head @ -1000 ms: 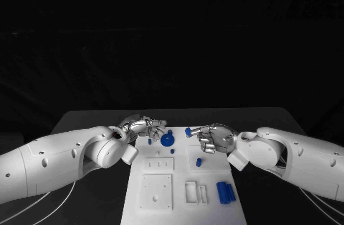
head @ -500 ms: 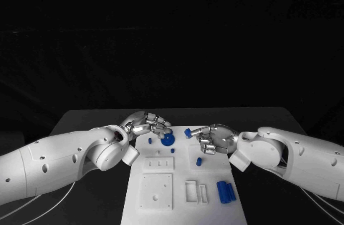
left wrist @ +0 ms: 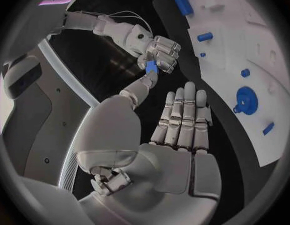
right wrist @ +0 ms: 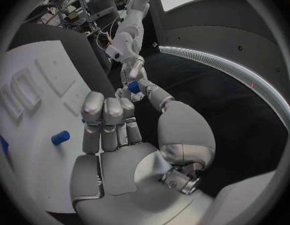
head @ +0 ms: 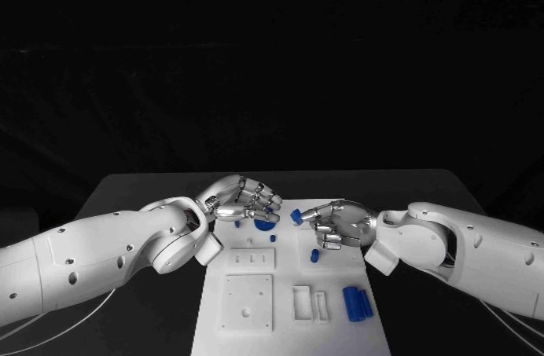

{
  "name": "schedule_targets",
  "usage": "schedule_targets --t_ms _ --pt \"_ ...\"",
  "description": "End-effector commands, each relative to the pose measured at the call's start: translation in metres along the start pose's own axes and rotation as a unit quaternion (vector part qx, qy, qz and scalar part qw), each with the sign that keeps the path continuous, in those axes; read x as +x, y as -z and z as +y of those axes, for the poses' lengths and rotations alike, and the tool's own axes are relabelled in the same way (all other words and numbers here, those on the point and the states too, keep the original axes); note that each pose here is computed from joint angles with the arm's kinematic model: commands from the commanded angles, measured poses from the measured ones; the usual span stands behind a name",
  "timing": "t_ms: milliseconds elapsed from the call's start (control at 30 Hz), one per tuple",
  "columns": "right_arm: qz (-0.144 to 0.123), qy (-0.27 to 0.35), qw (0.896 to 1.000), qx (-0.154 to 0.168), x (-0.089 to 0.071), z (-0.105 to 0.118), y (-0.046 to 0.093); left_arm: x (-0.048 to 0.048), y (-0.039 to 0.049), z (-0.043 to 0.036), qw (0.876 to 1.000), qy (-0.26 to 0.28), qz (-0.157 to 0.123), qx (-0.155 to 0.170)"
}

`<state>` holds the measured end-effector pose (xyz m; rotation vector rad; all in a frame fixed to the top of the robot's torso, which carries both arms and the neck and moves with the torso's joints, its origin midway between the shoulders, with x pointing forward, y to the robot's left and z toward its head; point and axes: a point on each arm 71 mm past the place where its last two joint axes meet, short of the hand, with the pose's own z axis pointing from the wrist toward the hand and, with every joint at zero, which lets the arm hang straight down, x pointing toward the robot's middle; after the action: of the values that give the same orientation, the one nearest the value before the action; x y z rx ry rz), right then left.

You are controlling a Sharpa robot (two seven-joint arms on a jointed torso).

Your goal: Assemble the parts on the task board

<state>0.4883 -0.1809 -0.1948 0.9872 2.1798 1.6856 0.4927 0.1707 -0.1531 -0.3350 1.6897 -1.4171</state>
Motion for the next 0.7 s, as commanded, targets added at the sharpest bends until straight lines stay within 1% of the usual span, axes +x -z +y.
schedule_targets --t_ms 33,200,300,533,700 --pt "0.022 0.012 1.000 0.008 0.004 -0.002 0.000 0.0069 -0.0004 -0.0046 0.999 -0.019 0.034 0.024" --pt "0.026 0.017 0.999 0.012 0.005 -0.004 0.000 0.0109 -0.0002 -0.0053 0.998 -0.017 0.054 0.025" --pt "0.029 0.021 0.999 0.016 0.006 -0.006 -0.001 0.0137 0.0002 -0.0057 0.997 -0.028 0.068 0.026" --pt "0.034 0.021 0.999 0.022 0.008 -0.009 -0.001 0.0153 0.0008 -0.0057 0.996 -0.037 0.079 0.026" --pt "0.039 0.024 0.999 0.026 0.011 -0.011 0.000 0.0182 0.0008 -0.0051 0.994 -0.047 0.094 0.019"
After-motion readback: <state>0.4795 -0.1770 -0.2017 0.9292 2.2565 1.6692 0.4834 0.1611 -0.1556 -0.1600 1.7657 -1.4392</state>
